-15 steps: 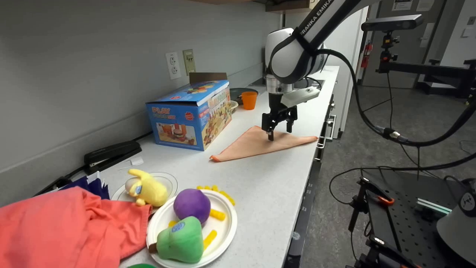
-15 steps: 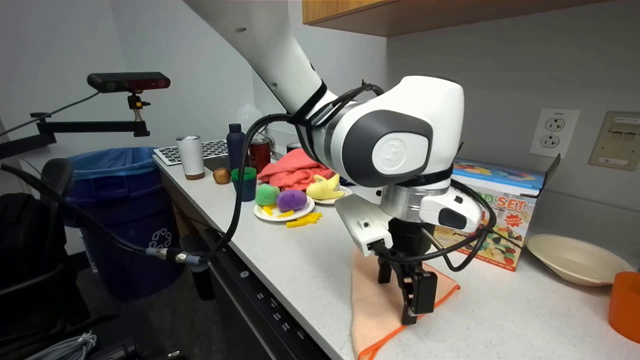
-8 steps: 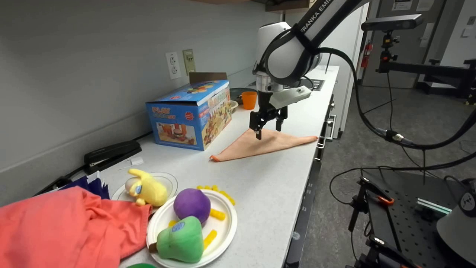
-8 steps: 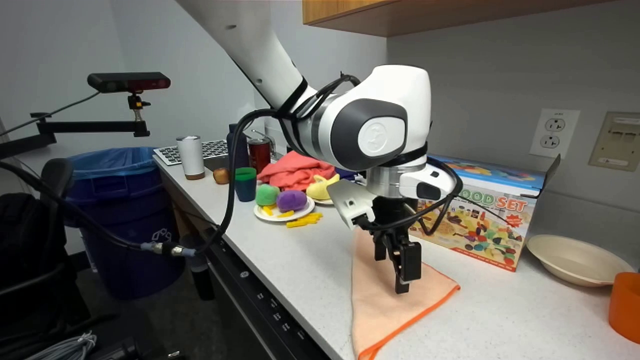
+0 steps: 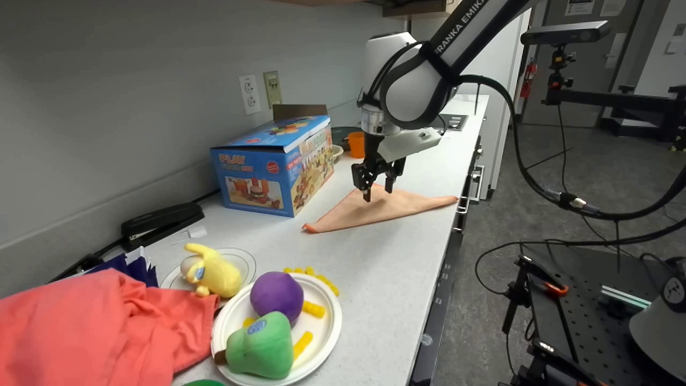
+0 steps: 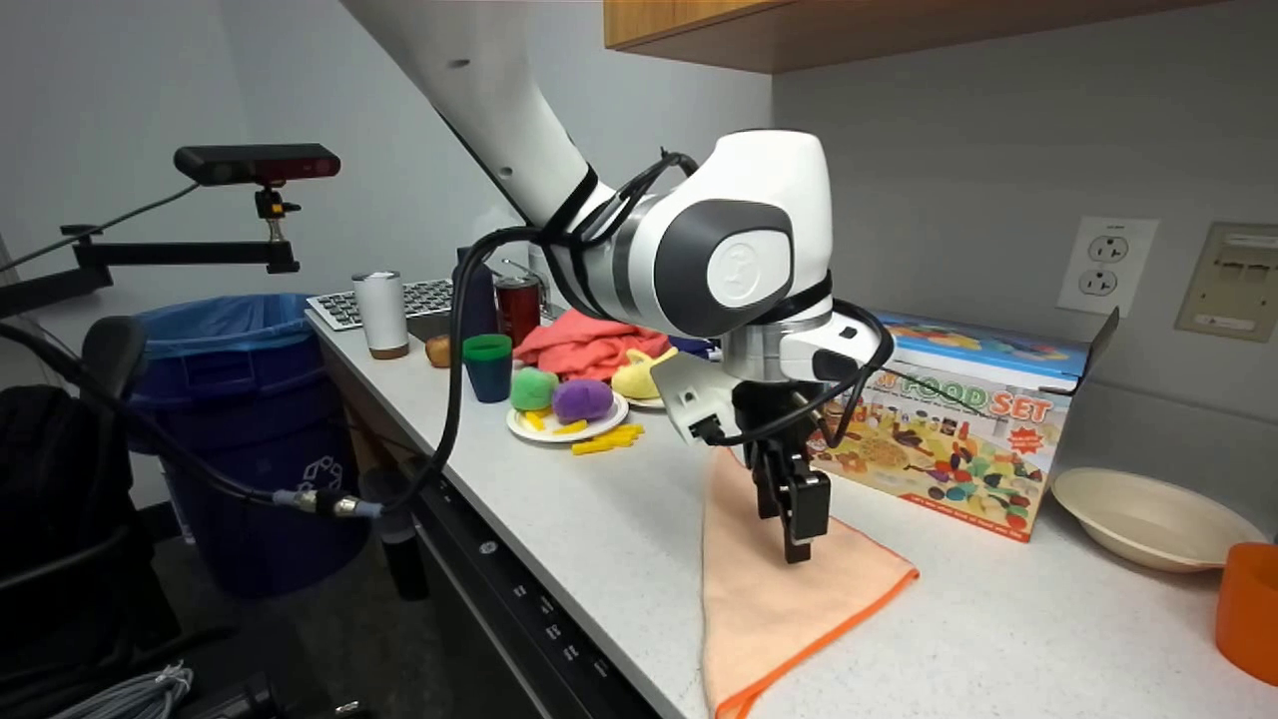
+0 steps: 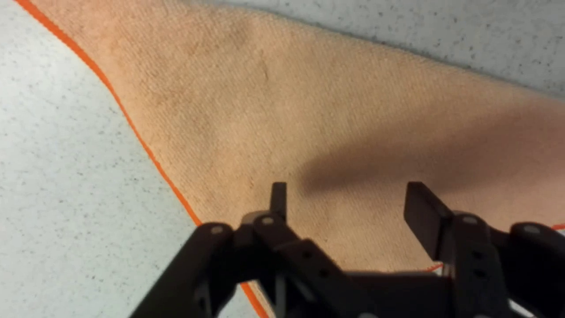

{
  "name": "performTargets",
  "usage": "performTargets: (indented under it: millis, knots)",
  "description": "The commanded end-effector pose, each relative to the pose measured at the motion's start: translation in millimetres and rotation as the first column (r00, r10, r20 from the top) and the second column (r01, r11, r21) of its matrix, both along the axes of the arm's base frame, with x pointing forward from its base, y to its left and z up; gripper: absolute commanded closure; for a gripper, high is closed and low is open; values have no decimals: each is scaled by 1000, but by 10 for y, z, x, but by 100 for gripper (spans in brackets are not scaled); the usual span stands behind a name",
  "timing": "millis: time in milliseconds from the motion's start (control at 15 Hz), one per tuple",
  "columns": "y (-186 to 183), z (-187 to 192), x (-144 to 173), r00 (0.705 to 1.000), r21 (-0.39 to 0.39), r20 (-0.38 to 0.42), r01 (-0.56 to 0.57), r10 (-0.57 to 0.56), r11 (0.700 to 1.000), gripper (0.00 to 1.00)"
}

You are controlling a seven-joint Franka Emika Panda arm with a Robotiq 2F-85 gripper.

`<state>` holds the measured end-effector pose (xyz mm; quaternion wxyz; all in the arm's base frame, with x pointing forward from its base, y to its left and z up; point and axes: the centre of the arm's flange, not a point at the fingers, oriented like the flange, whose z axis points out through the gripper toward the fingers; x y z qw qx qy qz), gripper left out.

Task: Unfold the orange towel

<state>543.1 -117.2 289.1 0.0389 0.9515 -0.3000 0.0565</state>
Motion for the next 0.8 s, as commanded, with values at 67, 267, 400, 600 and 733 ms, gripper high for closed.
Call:
performTargets:
  millis: [67, 267, 400, 600, 733]
  knots:
    - [207, -104, 36, 999, -24, 27, 31, -31, 999, 18]
    - [348, -112, -27, 997, -49, 66, 42, -39, 998, 11]
    - [269, -117, 46, 999, -25, 42, 32, -31, 999, 21]
    - [309, -140, 33, 998, -29, 46, 32, -31, 999, 11]
    - [299, -137, 32, 998, -30, 47, 34, -32, 999, 11]
